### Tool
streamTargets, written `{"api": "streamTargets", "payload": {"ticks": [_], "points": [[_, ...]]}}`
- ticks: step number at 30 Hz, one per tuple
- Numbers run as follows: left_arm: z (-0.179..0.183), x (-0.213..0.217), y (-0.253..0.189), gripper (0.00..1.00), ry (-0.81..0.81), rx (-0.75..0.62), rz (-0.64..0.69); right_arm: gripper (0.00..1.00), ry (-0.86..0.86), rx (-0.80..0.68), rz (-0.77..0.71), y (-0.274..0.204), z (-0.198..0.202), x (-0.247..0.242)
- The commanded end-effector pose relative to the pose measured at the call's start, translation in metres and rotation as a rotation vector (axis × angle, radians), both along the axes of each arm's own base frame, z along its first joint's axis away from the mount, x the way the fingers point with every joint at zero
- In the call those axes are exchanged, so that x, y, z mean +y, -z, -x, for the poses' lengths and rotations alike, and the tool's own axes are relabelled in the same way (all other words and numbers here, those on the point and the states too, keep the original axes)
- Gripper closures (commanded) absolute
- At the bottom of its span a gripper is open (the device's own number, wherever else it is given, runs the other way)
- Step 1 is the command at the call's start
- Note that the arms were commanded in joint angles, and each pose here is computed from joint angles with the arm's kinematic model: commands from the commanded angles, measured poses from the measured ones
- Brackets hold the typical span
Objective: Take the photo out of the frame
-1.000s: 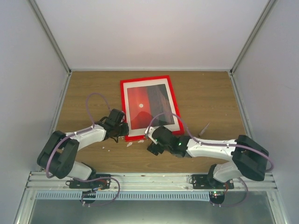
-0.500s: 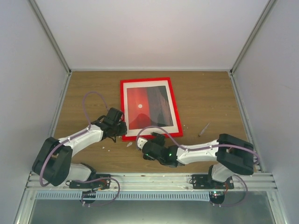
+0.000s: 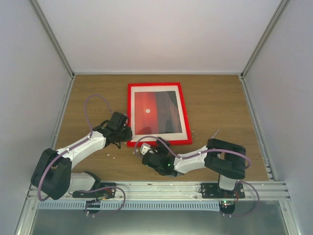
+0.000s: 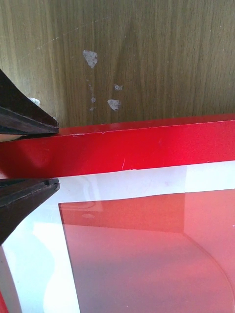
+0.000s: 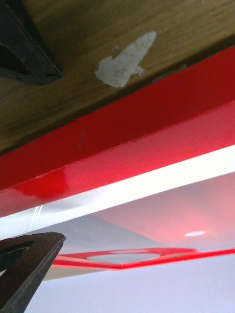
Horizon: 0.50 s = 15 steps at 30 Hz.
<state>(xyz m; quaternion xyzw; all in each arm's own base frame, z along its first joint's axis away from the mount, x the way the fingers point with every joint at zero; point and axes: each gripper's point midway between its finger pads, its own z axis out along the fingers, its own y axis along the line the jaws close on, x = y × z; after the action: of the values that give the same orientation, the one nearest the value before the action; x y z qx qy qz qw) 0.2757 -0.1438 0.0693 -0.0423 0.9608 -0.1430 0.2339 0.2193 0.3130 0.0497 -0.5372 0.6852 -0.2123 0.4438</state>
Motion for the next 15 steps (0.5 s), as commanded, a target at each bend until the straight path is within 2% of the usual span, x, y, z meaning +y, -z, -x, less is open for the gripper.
{"api": "streamTargets", "payload": {"ticks": [1, 15], "points": [[-0.018, -0.02, -0.037, 0.93, 0.053, -0.126, 0.078, 0.2, 0.037, -0.097, -0.014, -0.012, -0.011, 0.009], [-0.009, -0.02, -0.029, 0.94, 0.055, -0.104, 0.101, 0.38, 0.064, -0.207, -0.003, -0.026, -0.032, 0.014]]}}
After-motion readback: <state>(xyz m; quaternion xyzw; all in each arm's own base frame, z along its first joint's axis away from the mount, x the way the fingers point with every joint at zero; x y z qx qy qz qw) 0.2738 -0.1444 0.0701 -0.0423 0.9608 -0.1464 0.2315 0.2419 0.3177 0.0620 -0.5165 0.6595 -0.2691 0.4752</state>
